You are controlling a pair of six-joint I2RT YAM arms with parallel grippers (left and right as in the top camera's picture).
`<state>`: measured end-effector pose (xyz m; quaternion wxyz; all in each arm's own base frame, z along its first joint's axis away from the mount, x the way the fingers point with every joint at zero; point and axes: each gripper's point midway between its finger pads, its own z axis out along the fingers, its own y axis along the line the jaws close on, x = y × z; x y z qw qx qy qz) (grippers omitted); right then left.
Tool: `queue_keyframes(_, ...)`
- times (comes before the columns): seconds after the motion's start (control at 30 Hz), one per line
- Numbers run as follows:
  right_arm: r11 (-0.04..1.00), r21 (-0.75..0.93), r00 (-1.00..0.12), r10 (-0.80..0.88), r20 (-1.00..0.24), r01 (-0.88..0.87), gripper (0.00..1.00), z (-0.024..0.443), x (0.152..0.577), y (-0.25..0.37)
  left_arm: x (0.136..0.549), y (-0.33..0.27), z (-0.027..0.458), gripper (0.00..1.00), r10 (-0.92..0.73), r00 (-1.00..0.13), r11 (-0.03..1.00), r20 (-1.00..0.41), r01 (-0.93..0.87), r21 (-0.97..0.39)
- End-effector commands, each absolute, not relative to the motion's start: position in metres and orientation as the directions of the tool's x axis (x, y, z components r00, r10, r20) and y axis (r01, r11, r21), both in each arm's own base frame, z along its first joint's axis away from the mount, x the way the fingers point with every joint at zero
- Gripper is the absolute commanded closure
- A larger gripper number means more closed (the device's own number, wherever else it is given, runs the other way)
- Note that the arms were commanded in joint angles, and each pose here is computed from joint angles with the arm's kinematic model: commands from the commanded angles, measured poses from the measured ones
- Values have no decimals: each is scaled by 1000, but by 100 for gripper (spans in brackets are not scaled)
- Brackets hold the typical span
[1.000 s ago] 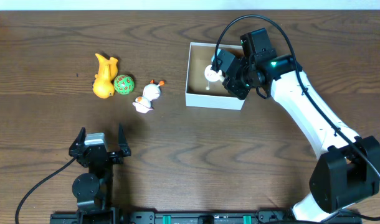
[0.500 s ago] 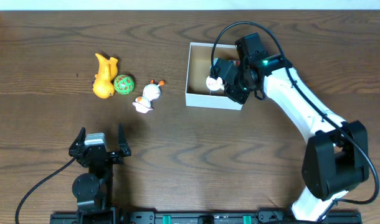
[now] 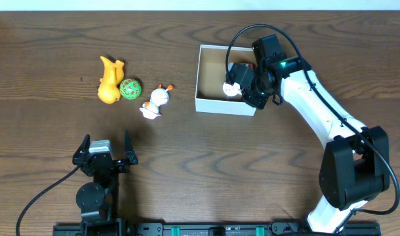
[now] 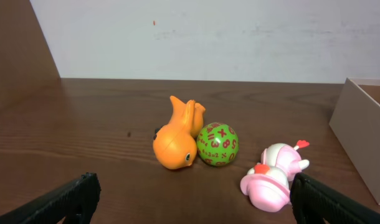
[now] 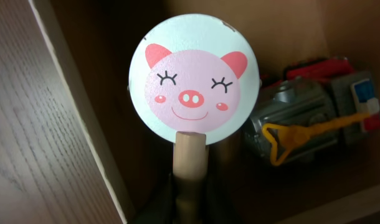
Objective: Pack container
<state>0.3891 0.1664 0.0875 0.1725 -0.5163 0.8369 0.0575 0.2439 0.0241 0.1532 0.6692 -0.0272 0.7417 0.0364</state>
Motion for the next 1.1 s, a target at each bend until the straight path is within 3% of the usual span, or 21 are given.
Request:
queue_keyframes(0.0, 437, -106, -376, -855, -357, -893, 74, 92, 395, 166, 243, 21, 139, 2, 19, -147, 997, -989, -65, 29)
queue_keyframes(0.03, 437, -108, -375, -855, -359, -893, 62, 93, 395, 167, 243, 21, 139, 2, 19, -147, 997, -989, -65, 29)
queue_keyframes(0.13, 438, -122, -368, -852, -372, -891, 42, 94, 400, 168, 243, 21, 139, 2, 19, -147, 997, -989, -65, 29)
queue_keyframes(0.27, 487, -178, -369, -813, -450, -855, 31, 106, 424, 176, 243, 21, 139, 2, 19, -147, 997, -989, -65, 29)
queue_keyframes(0.4, 667, -199, -439, -655, -614, -718, 29, 139, 468, 185, 243, 21, 139, 2, 19, -147, 997, -989, -65, 29)
queue_keyframes(0.57, 939, -161, -634, -326, -701, -305, 27, 182, 511, 126, 243, 21, 139, 2, 19, -147, 997, -989, -65, 29)
queue_keyframes(0.77, 967, -254, -727, -194, -658, -27, 28, 189, 512, 43, 243, 21, 139, 2, 19, -147, 997, -989, -65, 29)
queue_keyframes(1.07, 956, -271, -757, -92, -647, 115, 23, 188, 510, -31, 243, 21, 139, 2, 19, -147, 997, -989, -65, 29)
